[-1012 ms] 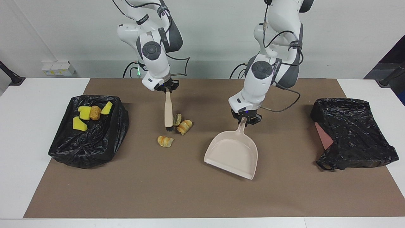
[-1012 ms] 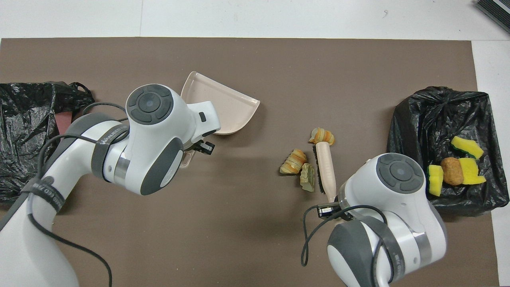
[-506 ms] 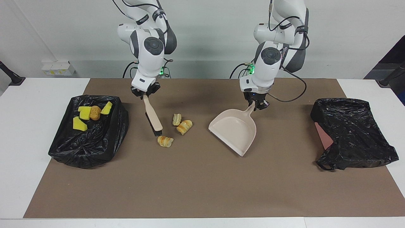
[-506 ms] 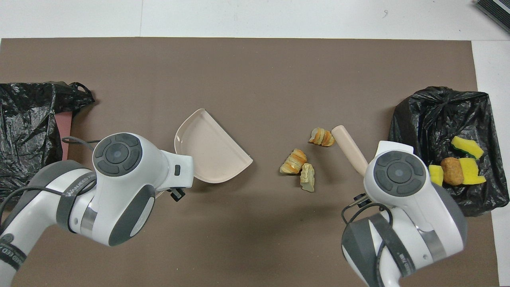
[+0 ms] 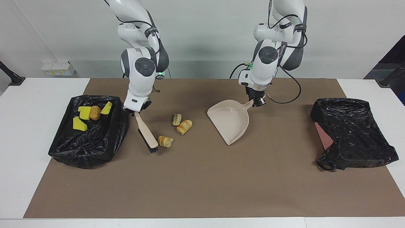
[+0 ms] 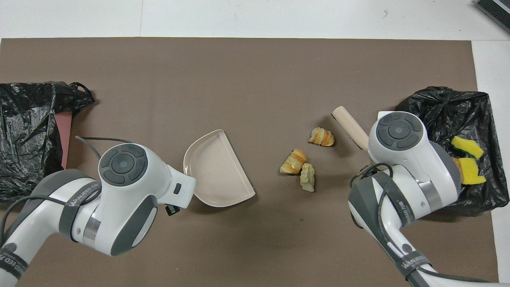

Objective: Sweep and dump trash in bin
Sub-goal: 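Lower the dustpan near the bread while the right gripper positions the brush, then sweep the bread chunks into the dustpan with the right gripper's brush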

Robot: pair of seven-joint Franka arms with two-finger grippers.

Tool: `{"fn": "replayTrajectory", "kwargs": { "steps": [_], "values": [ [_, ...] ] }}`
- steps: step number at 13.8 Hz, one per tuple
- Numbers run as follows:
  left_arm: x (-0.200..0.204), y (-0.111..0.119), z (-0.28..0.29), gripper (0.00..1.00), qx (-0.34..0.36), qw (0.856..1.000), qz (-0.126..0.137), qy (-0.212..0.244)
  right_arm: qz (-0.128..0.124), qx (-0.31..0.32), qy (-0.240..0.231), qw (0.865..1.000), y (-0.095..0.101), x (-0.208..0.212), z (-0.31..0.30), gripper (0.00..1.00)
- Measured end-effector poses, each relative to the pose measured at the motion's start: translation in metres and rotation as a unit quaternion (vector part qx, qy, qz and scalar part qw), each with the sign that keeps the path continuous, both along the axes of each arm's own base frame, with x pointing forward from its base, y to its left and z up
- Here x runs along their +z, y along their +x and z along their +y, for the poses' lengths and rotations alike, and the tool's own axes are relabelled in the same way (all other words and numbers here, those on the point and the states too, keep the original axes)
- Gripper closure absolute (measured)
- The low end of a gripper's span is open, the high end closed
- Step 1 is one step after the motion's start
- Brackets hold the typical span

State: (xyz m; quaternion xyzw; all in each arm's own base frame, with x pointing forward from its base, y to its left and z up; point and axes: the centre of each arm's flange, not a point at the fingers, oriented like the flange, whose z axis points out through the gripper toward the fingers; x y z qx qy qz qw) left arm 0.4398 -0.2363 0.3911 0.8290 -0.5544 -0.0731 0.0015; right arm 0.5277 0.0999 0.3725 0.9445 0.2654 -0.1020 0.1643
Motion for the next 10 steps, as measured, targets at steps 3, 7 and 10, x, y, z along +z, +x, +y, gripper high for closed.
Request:
{"fn": "replayTrajectory", "kwargs": {
  "steps": [3,7,10],
  "values": [
    [-0.005,-0.003,-0.014,0.68,-0.024,1.0,-0.005,-0.005,0.002,-0.033,-0.006,0.999,-0.006,-0.022,0.02,0.74],
    [-0.016,-0.008,-0.04,0.68,-0.057,0.998,-0.02,-0.017,0.025,-0.077,0.031,0.996,-0.023,-0.04,0.042,0.74],
    [-0.026,-0.012,-0.056,0.68,-0.071,0.997,-0.026,-0.022,0.046,-0.109,0.07,0.991,-0.036,-0.042,0.056,0.74]
  ]
}}
